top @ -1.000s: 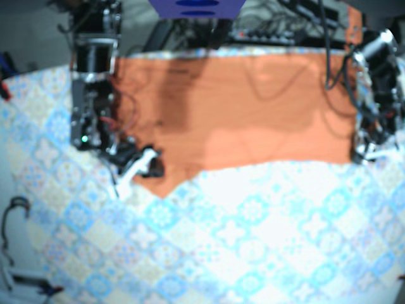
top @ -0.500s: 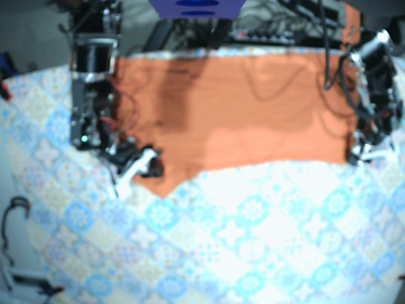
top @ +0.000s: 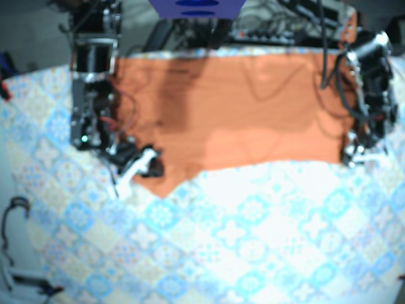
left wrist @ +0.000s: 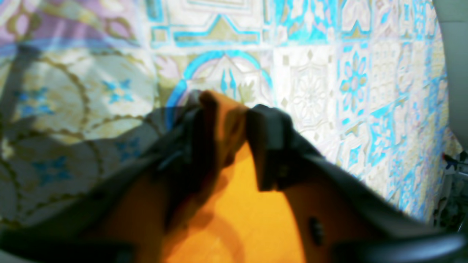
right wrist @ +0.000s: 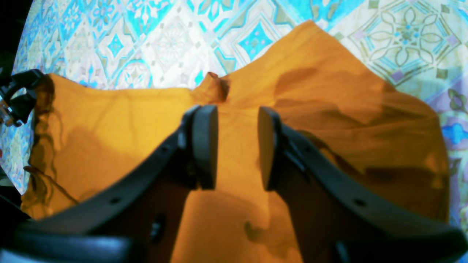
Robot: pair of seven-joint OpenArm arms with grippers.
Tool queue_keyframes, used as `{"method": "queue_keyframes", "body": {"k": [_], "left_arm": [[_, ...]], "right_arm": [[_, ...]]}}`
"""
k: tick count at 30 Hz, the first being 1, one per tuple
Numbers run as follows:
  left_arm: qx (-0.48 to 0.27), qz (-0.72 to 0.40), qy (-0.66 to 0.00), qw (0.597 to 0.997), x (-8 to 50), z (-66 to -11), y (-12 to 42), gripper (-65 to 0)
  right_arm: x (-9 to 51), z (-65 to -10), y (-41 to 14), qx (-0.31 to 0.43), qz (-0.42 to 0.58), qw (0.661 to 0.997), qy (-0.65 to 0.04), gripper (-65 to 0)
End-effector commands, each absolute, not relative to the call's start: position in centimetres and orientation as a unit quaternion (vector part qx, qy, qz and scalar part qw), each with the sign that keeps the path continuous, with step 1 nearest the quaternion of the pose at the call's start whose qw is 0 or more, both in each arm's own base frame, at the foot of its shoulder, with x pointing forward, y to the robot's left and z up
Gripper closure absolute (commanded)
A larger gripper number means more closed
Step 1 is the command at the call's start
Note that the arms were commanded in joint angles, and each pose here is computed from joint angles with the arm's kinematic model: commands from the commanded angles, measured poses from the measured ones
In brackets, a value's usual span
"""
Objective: Fold the T-shirt properly
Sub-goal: 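Move the left gripper down to the opposite side edge of the shirt, then grasp the shirt's side edges near the hem with both grippers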
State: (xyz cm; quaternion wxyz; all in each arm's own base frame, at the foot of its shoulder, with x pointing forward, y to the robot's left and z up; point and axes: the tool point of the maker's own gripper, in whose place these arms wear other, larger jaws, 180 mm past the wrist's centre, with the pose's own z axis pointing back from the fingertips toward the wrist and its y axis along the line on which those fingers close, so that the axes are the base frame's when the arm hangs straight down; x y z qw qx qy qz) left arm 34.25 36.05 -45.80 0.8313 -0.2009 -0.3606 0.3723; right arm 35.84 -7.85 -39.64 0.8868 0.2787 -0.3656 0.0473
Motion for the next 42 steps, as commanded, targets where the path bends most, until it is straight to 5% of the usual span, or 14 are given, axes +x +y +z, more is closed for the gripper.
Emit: {"method": "queue_keyframes", "body": {"k": [1, 7, 15, 24, 36, 42], "left_arm": [[-0.196, 0.364, -0.376, 0.829, 35.1, -44.5, 37.0, -15.8], [-0.193, 0.365, -0.371, 0.832, 34.6, -44.9, 37.0, 0.0], [-0.186, 0.366, -0.364, 0.836, 33.7, -45.4, 37.3, 0.0], [-0.185, 0.366, -0.362, 0.837, 33.5, -45.6, 37.4, 0.0], [-0.183, 0.367, -0.358, 0.839, 33.0, -45.9, 37.4, 0.0], [-0.183, 0.366, -0.357, 0.84, 32.9, -46.0, 37.3, 0.0]], "right_arm": [[37.1, -37.8, -7.8, 0.285, 0.052, 0.872, -0.394, -18.8], [37.0, -37.9, -7.8, 0.285, 0.051, 0.873, -0.392, -18.8], [38.9, -37.6, -8.0, 0.288, 0.044, 0.873, -0.392, -19.8], [41.9, -38.7, -8.0, 0.301, 0.021, 0.879, -0.369, -38.2], [44.3, -41.3, -9.2, 0.308, -0.038, 0.883, -0.352, -38.2], [45.4, -41.2, -10.7, 0.254, 0.002, 0.9, -0.353, -38.2]]}}
